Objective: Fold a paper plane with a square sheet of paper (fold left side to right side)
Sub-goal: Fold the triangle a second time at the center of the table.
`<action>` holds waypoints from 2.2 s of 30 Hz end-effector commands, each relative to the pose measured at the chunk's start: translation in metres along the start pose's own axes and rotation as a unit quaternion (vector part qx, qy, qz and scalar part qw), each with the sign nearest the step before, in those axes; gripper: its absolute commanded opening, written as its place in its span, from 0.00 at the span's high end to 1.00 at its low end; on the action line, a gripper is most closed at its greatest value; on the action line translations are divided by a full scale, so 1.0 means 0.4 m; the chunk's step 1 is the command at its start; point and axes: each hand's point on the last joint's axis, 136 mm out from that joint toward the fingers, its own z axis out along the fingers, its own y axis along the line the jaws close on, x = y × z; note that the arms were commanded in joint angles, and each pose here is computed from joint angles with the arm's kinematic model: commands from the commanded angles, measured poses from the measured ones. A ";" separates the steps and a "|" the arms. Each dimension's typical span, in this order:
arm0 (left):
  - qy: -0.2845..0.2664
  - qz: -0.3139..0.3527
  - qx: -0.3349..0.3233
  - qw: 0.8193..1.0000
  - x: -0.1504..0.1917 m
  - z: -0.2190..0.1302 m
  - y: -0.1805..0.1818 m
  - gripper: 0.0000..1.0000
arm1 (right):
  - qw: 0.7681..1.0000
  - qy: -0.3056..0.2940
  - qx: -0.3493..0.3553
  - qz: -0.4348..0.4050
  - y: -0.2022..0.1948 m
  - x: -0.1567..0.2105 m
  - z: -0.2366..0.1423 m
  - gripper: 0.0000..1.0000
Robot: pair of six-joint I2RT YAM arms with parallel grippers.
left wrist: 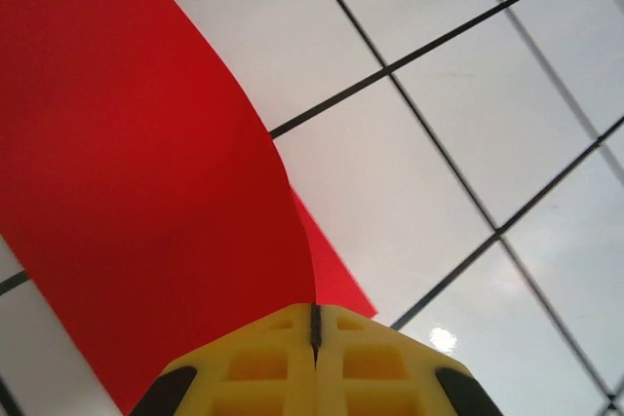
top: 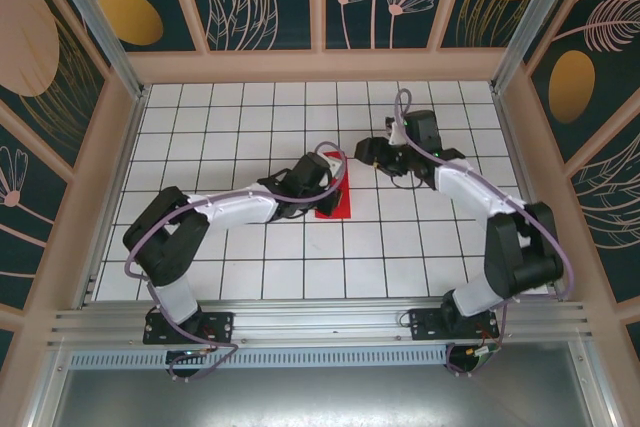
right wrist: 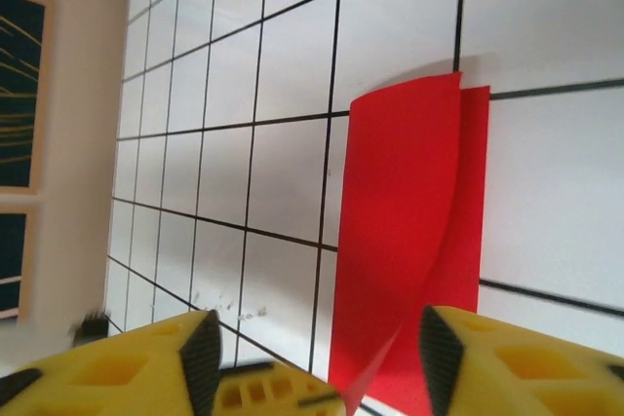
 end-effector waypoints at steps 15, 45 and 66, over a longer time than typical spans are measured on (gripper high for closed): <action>0.043 -0.107 0.084 0.990 0.047 0.006 0.000 1.00 | 0.991 0.116 0.034 0.049 -0.093 0.274 0.162 0.99; 0.064 -0.067 -0.053 0.994 0.042 0.047 0.194 1.00 | 0.968 0.207 0.136 0.050 -0.213 0.372 0.176 1.00; 0.061 -0.056 -0.079 0.993 0.027 0.078 0.226 1.00 | 0.967 0.211 0.138 0.044 -0.210 0.373 0.177 1.00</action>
